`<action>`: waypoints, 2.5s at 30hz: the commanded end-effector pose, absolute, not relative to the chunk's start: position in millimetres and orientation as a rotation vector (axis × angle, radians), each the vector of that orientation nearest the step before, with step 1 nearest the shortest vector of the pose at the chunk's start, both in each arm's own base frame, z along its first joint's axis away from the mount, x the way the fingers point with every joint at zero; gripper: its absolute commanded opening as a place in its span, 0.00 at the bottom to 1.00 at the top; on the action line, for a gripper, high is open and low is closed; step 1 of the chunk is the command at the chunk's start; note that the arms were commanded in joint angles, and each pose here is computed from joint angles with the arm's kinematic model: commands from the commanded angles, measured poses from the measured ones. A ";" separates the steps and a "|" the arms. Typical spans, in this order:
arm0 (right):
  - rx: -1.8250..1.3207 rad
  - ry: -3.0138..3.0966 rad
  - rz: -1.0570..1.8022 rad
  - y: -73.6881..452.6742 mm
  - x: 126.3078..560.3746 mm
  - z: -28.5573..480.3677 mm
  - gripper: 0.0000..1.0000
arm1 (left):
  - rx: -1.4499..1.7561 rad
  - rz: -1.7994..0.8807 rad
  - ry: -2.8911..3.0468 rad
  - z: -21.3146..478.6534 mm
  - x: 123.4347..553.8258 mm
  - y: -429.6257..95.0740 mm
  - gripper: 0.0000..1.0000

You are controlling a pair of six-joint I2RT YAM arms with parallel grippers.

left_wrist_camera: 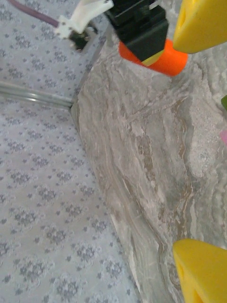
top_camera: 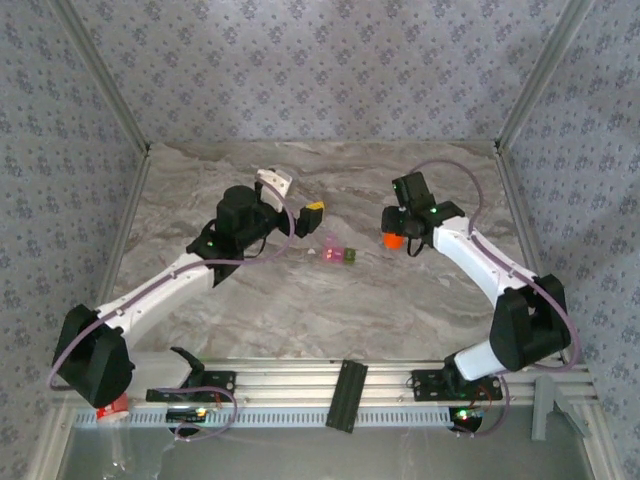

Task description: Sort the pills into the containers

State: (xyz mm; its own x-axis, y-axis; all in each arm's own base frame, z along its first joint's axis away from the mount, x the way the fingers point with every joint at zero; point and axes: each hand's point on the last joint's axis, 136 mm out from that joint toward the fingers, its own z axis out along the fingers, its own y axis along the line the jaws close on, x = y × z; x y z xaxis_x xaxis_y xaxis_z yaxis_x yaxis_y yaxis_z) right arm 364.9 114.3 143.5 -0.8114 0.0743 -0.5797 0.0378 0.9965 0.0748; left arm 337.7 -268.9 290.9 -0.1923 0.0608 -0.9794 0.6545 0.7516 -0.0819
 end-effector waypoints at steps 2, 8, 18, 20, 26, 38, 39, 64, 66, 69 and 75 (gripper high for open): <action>0.109 2.473 0.014 105.8 373.2 130.2 0.41 | 0.495 -0.541 1.693 297.9 340.2 -254.3 1.00; 0.125 2.485 0.013 104.3 371.1 110.4 0.41 | 0.479 -0.523 1.690 300.2 341.2 -250.5 1.00; 0.145 2.519 0.023 103.1 359.8 86.9 0.47 | 0.445 -0.498 1.701 298.0 344.5 -245.3 1.00; 0.141 2.521 0.028 103.8 358.9 85.5 0.49 | 0.439 -0.497 1.701 298.0 345.1 -244.9 1.00; 0.131 2.531 0.033 106.9 354.2 80.8 0.64 | 0.431 -0.498 1.701 298.7 346.4 -245.2 1.00; 0.120 2.447 0.157 108.4 350.0 161.0 0.86 | 0.393 -0.444 1.709 298.9 352.2 -236.6 1.00; 0.119 2.419 0.187 108.7 350.5 178.3 0.87 | 0.378 -0.429 1.712 299.0 354.2 -233.8 1.00; -0.096 2.666 0.605 226.8 337.2 168.8 0.62 | 0.373 -0.436 2.079 249.5 408.4 -234.4 1.00; -0.104 2.706 0.581 231.0 335.0 151.5 0.59 | 0.381 -0.427 2.112 238.8 409.6 -236.2 1.00; -0.113 2.772 0.498 231.7 331.2 125.4 0.55 | 0.393 -0.426 2.151 224.4 409.5 -241.3 1.00; -0.124 2.867 0.394 227.9 324.9 84.6 0.51 | 0.450 -0.396 2.226 195.9 407.5 -255.4 1.00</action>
State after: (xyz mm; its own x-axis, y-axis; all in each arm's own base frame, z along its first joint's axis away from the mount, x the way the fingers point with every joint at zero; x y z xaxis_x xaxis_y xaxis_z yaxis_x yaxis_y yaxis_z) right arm 328.9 236.7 100.7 -0.9569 -0.0518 -0.2858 -0.1423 0.9414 0.3057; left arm 408.3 -243.9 189.7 -0.6176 0.1487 -0.7723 0.4084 0.8998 -0.1534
